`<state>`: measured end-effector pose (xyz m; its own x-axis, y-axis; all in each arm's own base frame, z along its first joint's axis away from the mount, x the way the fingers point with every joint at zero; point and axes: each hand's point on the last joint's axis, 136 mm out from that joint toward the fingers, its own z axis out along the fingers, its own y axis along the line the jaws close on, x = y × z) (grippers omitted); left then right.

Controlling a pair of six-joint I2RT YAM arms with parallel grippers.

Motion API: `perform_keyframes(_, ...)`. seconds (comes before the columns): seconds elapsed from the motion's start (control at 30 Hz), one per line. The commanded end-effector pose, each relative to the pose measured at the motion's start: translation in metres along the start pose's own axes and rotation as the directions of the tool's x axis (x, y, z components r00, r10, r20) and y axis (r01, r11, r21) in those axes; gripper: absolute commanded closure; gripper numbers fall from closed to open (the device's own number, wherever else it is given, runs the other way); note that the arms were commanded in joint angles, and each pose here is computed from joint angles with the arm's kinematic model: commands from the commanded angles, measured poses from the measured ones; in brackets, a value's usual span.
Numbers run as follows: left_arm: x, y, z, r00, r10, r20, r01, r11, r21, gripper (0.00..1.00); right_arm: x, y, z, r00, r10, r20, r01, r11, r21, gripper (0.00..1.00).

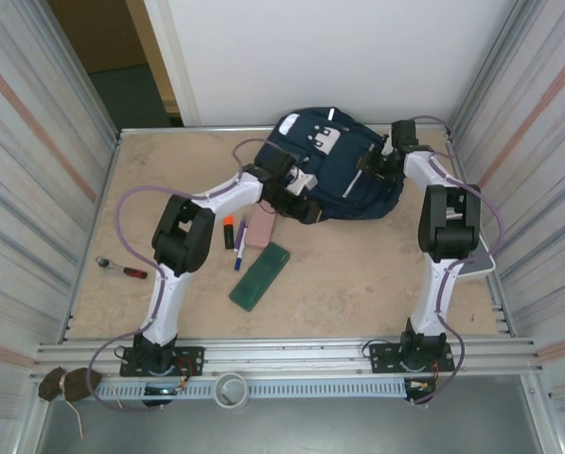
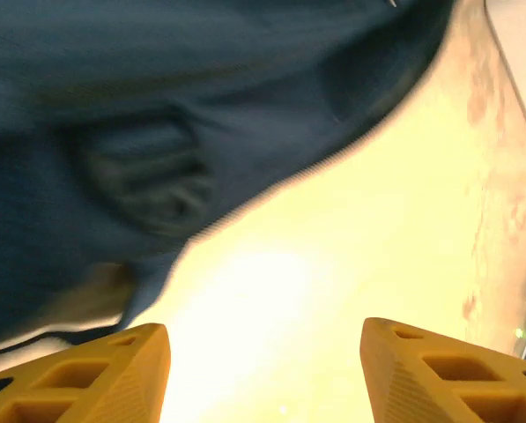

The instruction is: Pack the student bag

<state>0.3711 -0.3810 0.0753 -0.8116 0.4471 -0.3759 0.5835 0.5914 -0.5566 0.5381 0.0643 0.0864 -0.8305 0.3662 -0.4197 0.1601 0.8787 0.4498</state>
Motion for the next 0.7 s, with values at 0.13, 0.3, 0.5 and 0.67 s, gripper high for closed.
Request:
perform_keyframes(0.13, 0.006, -0.034, -0.029, 0.938, 0.345, -0.007, -0.344, 0.932, -0.117, 0.41, -0.011, 0.02, -0.007, 0.992, -0.124, -0.017, 0.124, 0.992, 0.008, 0.46)
perform_keyframes(0.3, -0.01, -0.026, -0.07, 0.76, 0.649, 0.033, -0.606, 0.727, -0.321, 0.41, -0.017, 0.028, -0.05, 0.983, -0.179, 0.042, 0.177, 0.983, 0.039, 0.4)
perform_keyframes(0.5, -0.024, 0.008, -0.09, 0.526, 0.85, -0.032, -0.764, 0.455, -0.457, 0.4, 0.026, 0.042, -0.081, 0.974, -0.223, 0.04, 0.222, 0.975, 0.022, 0.33)
perform_keyframes(0.67, -0.026, 0.053, -0.07, 0.448, 0.865, -0.228, -0.845, 0.326, -0.424, 0.4, 0.059, 0.043, -0.096, 0.97, -0.243, 0.014, 0.243, 0.97, 0.012, 0.32)
